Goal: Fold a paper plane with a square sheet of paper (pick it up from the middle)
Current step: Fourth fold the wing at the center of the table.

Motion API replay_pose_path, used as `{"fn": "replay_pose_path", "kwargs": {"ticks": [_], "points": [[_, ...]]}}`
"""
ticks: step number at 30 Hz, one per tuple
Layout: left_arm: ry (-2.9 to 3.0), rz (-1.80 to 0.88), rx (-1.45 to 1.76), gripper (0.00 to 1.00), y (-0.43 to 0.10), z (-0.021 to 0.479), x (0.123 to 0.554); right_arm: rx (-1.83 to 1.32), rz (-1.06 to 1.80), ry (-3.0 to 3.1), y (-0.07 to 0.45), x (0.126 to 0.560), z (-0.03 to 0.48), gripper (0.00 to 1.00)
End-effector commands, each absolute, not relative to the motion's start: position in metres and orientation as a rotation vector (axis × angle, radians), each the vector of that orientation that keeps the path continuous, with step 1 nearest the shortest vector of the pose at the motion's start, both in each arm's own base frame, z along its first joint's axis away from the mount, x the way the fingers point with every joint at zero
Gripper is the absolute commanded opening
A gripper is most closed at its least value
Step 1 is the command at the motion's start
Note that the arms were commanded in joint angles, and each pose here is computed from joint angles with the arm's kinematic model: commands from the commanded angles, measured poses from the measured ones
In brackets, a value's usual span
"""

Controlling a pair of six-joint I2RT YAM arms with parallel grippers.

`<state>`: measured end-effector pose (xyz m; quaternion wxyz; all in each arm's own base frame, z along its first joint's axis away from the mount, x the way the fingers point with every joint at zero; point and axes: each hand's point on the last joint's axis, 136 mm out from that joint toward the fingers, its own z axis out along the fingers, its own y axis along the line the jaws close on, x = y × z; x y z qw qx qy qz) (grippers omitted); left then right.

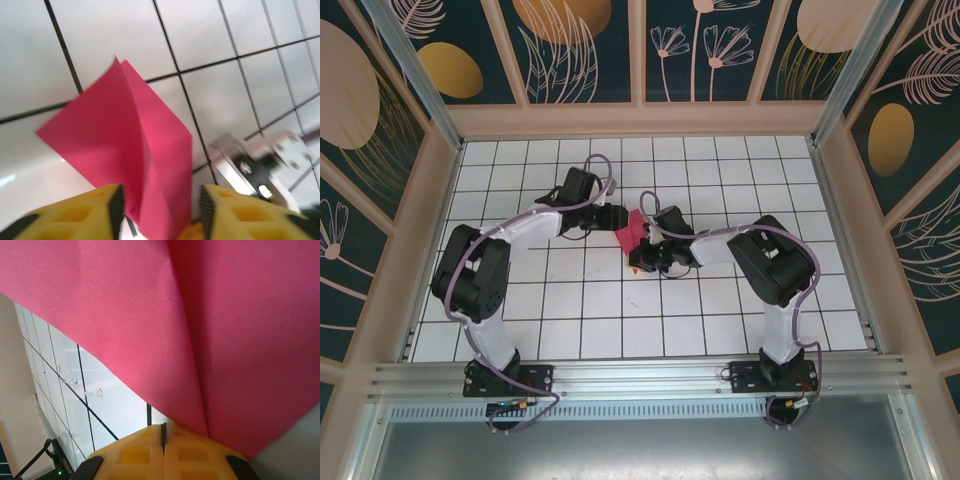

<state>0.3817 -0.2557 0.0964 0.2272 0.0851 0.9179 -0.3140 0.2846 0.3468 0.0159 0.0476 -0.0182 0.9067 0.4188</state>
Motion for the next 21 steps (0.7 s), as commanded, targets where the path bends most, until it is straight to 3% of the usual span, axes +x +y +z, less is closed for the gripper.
{"fn": "replay_pose_path", "kwargs": {"ticks": [1, 4, 21], "points": [[2.47, -1.071, 0.164, 0.3, -0.264, 0.119, 0.363, 0.055, 0.996, 2.951, 0.316, 0.268, -0.047, 0.0], [2.447, -1.195, 0.167, 0.2, -0.272, 0.126, 0.349, 0.058, 0.993, 2.948, 0.315, 0.269, -0.046, 0.0], [2.502, -1.219, 0.163, 0.18, -0.295, 0.056, 0.378, 0.056, 1.008, 2.934, 0.317, 0.27, -0.043, 0.0]]}}
